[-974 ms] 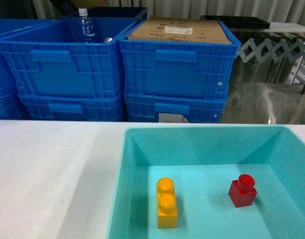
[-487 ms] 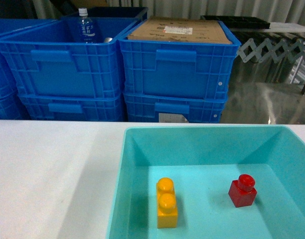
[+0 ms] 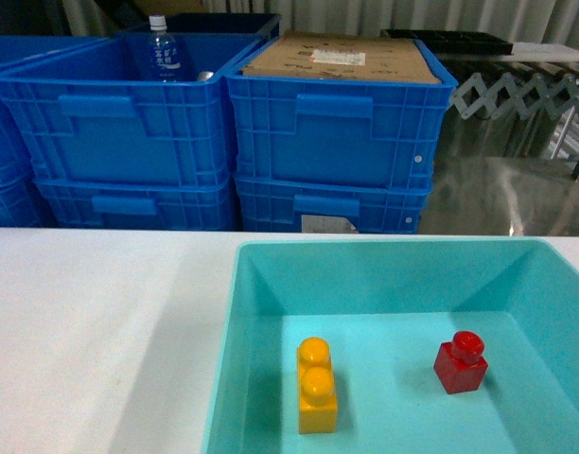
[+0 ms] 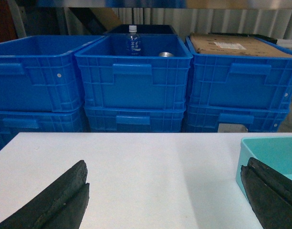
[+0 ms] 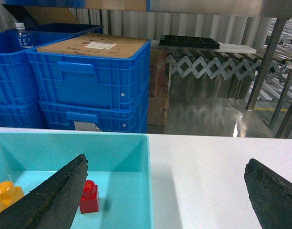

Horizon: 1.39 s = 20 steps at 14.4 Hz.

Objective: Pick red block from blue box to shelf

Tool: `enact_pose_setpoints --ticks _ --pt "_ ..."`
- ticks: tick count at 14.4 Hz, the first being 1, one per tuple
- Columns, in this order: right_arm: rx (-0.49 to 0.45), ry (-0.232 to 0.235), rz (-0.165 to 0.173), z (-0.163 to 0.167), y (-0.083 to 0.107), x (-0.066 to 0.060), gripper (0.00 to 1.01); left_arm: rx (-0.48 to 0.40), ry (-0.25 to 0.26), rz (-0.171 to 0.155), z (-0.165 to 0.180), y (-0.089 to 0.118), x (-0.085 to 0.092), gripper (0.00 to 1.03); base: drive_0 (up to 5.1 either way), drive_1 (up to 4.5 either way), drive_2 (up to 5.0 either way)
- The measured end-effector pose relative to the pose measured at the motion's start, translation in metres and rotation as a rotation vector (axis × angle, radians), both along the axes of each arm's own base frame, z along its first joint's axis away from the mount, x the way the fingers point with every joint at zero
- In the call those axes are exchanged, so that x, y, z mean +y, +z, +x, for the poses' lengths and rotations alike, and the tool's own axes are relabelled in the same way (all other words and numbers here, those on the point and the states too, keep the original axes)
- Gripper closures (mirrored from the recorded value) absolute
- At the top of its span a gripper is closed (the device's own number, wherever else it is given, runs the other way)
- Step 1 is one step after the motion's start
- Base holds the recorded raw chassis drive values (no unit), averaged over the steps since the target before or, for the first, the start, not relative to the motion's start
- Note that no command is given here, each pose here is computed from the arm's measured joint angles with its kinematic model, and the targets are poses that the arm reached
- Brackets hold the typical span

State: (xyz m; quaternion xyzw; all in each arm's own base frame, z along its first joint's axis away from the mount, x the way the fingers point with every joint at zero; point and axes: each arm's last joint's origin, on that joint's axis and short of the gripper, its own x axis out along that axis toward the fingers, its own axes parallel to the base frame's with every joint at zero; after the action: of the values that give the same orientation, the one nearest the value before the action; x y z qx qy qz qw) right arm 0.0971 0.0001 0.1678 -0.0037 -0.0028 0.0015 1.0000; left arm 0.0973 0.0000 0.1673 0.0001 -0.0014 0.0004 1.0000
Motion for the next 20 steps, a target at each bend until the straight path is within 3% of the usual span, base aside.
enact_pose_setpoints --ticks 13,16,19,20 --pt "0.0 0.0 0.0 0.0 0.0 0.0 0.03 0.0 0.0 0.0 0.0 0.0 0.0 0.05 0.0 0.0 0.0" --pt "0.0 0.0 -0.002 0.0 0.0 0.0 0.38 0.0 0.0 0.0 0.0 0.0 0.0 0.05 0.0 0.0 0.0" --pt "0.0 0.0 0.0 0.0 0.0 0.0 0.05 0.0 0.0 0.0 0.0 0.0 0.0 0.05 0.0 0.0 0.0" --pt "0.0 0.0 0.0 0.0 0.0 0.0 0.02 0.0 0.0 0.0 0.0 0.0 0.0 0.05 0.0 0.0 0.0"
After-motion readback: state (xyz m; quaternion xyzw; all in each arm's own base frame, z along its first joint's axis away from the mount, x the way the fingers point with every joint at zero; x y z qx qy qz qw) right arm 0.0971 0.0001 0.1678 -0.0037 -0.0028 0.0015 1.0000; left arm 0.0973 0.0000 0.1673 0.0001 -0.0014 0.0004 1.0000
